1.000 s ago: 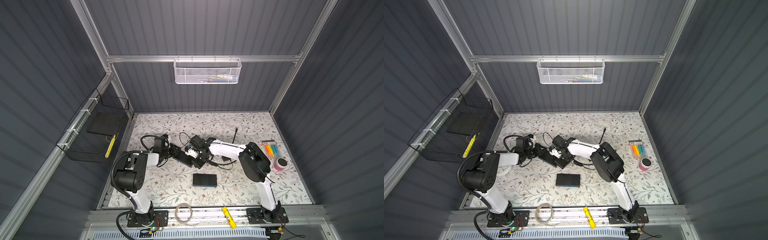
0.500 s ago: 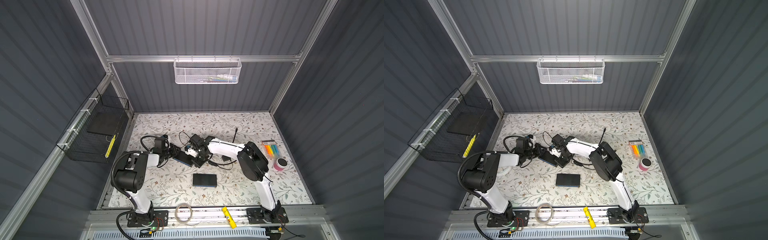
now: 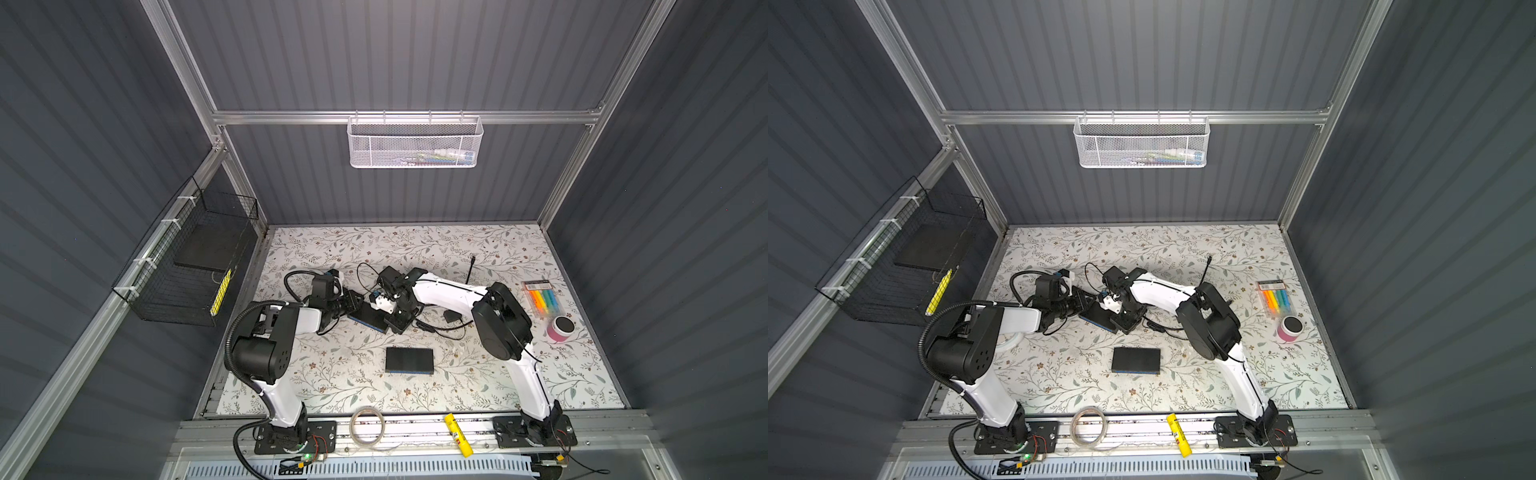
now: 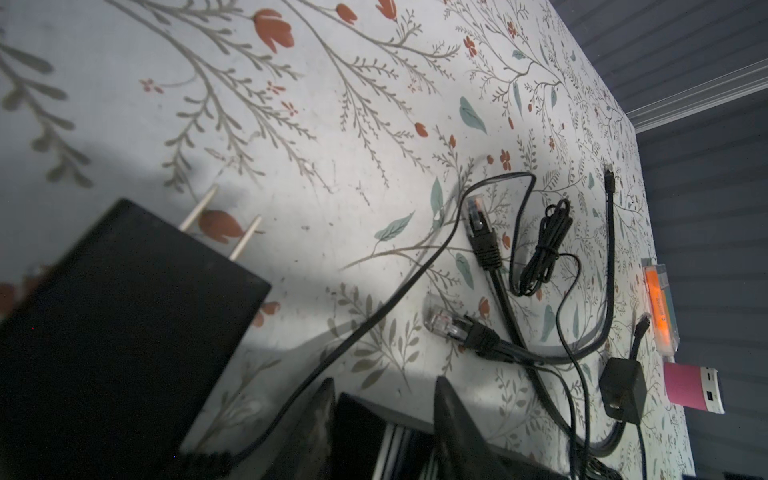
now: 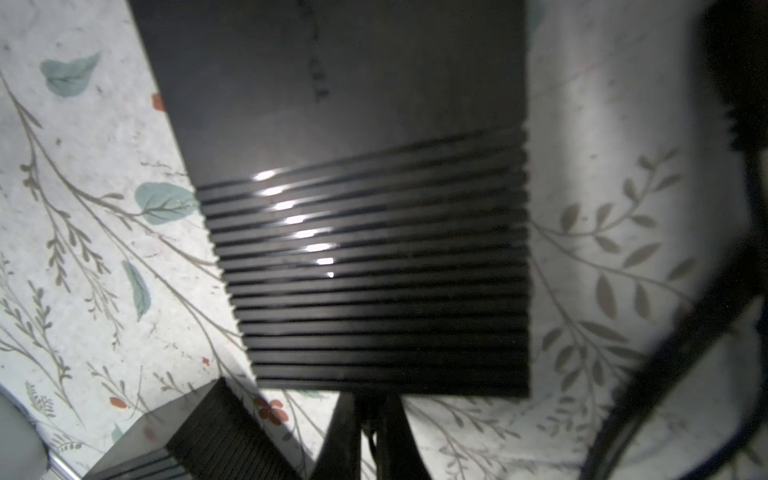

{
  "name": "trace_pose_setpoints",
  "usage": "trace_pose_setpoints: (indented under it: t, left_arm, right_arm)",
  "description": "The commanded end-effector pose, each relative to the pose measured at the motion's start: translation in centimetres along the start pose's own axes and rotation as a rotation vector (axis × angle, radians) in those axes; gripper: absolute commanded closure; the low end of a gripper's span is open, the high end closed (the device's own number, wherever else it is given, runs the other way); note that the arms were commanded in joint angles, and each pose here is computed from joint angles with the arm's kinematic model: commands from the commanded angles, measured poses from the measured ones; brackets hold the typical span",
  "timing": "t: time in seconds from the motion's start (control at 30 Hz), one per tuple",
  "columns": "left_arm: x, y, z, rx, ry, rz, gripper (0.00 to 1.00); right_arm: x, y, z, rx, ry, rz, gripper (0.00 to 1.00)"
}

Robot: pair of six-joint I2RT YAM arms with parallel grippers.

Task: Insert the plug into the switch port

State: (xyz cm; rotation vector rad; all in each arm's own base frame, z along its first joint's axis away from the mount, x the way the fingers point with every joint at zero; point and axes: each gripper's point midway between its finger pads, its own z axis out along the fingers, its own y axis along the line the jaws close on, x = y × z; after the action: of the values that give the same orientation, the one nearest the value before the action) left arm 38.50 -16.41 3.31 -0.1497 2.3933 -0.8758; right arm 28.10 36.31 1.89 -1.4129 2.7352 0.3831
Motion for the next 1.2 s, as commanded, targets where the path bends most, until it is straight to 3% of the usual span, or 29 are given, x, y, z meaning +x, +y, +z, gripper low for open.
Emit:
trace_pose_setpoints:
  t: [0.0, 0.43, 1.17]
  left_arm:
    - [10.8, -2.0, 0.4, 0.078, 0.373, -0.100, 0.61]
    - [11.3, -1.4, 0.6, 0.048, 0.386, -0.067, 0.61]
    - [12.3, -1.6, 0.8, 0.061, 0.402, -0.068, 0.62]
  right_arm:
    - [-10.1, 2.2, -2.4, -0.050, -0.366, -0.128, 1.00]
    - [-11.5, 2.7, -3.7, -0.081, -0.356, -0.076, 1.00]
    - [-11.7, 0.7, -0.1, -0.024, -0.408, -0.038, 1.00]
